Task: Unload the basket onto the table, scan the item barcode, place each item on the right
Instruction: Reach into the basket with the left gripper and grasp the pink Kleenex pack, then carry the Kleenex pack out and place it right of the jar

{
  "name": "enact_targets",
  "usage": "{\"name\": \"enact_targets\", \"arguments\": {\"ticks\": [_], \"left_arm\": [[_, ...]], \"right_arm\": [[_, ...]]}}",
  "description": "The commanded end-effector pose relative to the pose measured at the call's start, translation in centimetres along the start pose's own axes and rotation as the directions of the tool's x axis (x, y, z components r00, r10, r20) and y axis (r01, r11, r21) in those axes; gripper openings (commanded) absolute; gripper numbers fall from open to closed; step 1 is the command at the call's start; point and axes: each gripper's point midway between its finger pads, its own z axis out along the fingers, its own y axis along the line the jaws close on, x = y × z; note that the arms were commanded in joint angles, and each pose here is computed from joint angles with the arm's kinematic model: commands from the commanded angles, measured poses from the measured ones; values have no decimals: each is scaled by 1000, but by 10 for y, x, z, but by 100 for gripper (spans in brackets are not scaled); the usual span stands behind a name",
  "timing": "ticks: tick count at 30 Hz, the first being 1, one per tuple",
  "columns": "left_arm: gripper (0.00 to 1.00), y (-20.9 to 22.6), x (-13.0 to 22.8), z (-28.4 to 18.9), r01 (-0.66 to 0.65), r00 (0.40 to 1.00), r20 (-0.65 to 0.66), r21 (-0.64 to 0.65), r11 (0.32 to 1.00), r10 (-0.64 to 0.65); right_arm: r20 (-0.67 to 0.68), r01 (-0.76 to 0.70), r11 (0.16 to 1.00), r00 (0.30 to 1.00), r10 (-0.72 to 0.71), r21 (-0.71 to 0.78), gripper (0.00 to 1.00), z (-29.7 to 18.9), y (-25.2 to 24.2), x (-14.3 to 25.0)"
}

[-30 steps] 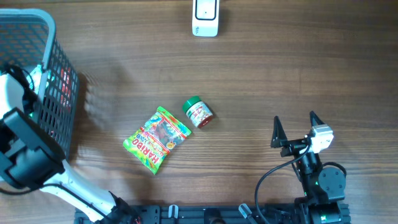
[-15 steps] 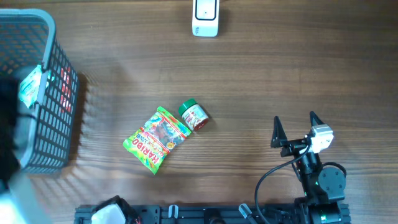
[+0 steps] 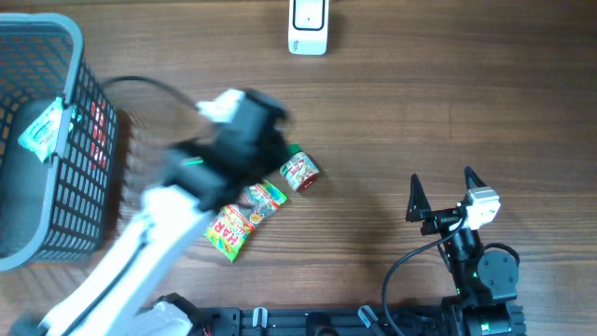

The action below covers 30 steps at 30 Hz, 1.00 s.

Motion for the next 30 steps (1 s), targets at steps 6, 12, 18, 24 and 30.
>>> {"name": "enact_targets", "arguments": {"ticks": [6, 12, 18, 24, 30], "left_arm": [[59, -23, 110, 113, -176, 963, -225, -104, 979, 149], [58, -17, 135, 164, -184, 942, -307, -130, 974, 137], [72, -40, 133, 161, -206, 933, -310, -39, 978, 184], [100, -100, 60, 79, -304, 932, -172, 113, 946, 320], [100, -74, -69, -48, -228, 968, 102, -9, 974, 228]], "right_arm": [[6, 6, 1000, 1000, -6, -12, 100, 0, 2, -1], [6, 6, 1000, 1000, -6, -12, 100, 0, 2, -1], [6, 6, 1000, 1000, -6, -12, 100, 0, 2, -1], [6, 6, 1000, 1000, -6, -12, 100, 0, 2, -1], [6, 6, 1000, 1000, -6, -12, 100, 0, 2, -1]]}}
